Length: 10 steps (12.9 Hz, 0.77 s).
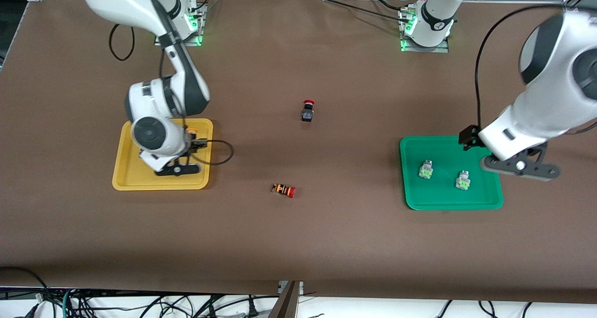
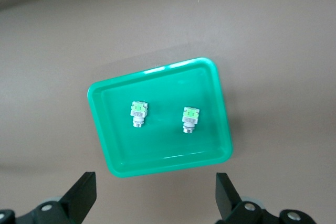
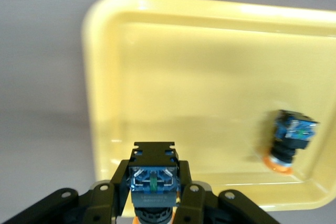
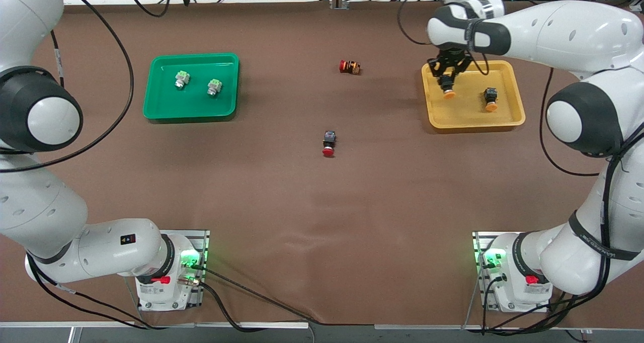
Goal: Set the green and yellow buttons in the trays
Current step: 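Open the left gripper over the green tray and raise it away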
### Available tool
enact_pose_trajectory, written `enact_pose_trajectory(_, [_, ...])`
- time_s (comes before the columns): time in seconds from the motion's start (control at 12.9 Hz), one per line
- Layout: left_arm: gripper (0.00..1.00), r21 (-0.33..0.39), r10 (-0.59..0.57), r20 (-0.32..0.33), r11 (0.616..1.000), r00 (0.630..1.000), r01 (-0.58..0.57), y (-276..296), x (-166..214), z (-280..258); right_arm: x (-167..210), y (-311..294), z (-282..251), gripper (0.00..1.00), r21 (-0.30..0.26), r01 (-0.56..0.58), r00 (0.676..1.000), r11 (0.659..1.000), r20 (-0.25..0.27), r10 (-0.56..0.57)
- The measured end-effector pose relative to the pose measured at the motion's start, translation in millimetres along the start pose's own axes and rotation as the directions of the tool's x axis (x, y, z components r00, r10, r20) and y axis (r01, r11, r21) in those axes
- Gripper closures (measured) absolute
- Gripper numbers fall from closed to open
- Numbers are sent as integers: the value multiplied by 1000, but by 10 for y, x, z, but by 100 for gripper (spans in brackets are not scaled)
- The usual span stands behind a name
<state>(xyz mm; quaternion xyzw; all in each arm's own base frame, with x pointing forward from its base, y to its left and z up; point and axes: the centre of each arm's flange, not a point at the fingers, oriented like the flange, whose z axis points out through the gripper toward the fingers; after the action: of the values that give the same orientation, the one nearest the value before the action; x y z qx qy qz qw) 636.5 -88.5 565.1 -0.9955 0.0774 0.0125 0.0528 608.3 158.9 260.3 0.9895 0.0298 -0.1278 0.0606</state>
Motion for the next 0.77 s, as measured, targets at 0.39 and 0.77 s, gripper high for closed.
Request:
enact_pose_trajectory(0.39, [0, -47, -112, -82, 993, 990, 108, -286, -571, -182, 102, 50, 501, 53, -6, -6, 999, 1000, 52, 6])
enact_pose_trajectory(0.77, [0, -43, -116, -45, 993, 992, 114, -302, -684, -21, 148, 39, 266, 0, 4, -4, 1000, 1000, 17, 4])
